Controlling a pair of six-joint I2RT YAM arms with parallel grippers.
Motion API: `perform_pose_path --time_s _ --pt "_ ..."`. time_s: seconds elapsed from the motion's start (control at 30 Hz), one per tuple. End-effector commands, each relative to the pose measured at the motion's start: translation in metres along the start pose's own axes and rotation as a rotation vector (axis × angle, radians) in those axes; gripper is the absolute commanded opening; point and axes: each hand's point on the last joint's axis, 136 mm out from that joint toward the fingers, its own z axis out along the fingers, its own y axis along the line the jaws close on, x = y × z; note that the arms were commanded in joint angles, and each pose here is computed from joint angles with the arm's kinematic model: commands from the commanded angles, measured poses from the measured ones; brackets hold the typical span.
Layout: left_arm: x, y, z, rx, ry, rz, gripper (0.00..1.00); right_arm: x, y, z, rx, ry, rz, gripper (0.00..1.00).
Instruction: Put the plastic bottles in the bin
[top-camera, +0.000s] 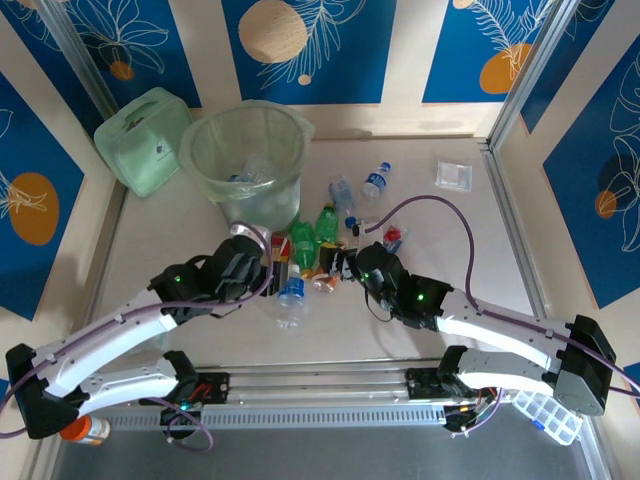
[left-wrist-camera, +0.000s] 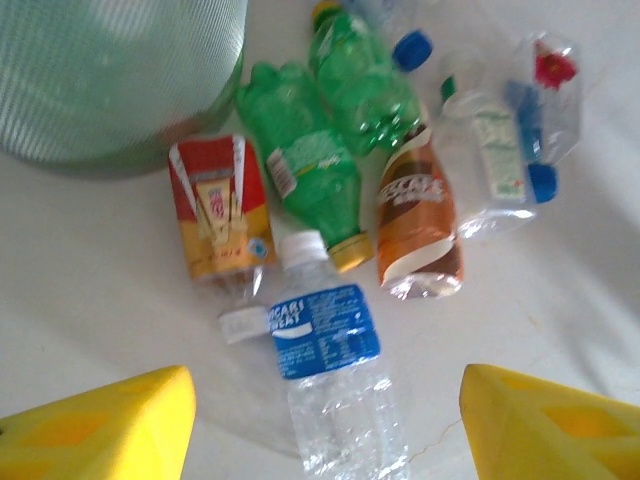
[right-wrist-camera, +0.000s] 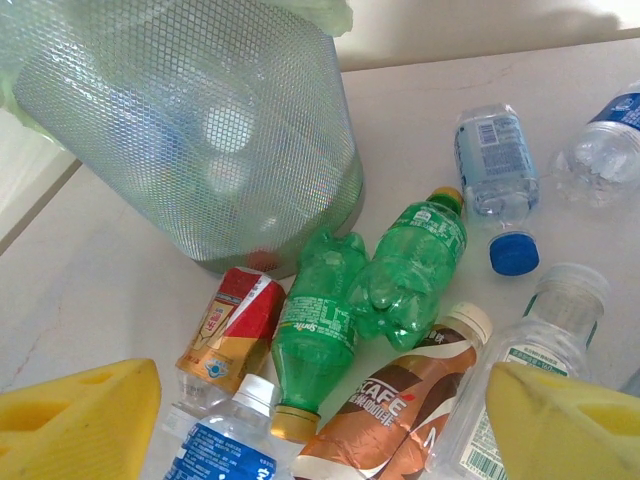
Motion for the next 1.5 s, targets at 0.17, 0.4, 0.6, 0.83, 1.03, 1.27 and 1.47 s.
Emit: perform_pose_path --time_s 0.17,0.4,0.6,0.83,1.03,1.27,1.47 --pt "0.039 -0.007 0.044 -0.052 0.111 -0.106 0.73 -0.005 -0.001 -0.002 -0.007 -0.013 0.03 0.86" --pt "0.067 -0.002 0.077 -0.182 0.237 -0.1 0.77 -0.006 -0.002 -0.002 -0.003 -0.014 0.033 0.86" --pt "0.085 -0.006 0.101 -0.19 0.292 -0.104 0.81 -0.004 -0.002 -0.001 -0.002 -0.009 0.031 0.86" --pt "0.112 -0.017 0.134 -0.151 0.369 -0.112 0.8 -0.003 -0.001 0.0 -0.003 -0.004 0.029 0.86" --pt "0.117 -0.02 0.142 -0.145 0.379 -0.105 0.73 -0.002 -0.001 0.002 0.006 0.001 0.024 0.86" --pt "0.113 -0.021 0.133 -0.11 0.353 -0.116 0.61 -0.003 -0.002 0.001 0.008 -0.002 0.027 0.86" --pt "0.112 -0.019 0.118 -0.077 0.331 -0.125 0.58 -0.006 -0.004 -0.003 0.005 -0.016 0.035 0.86"
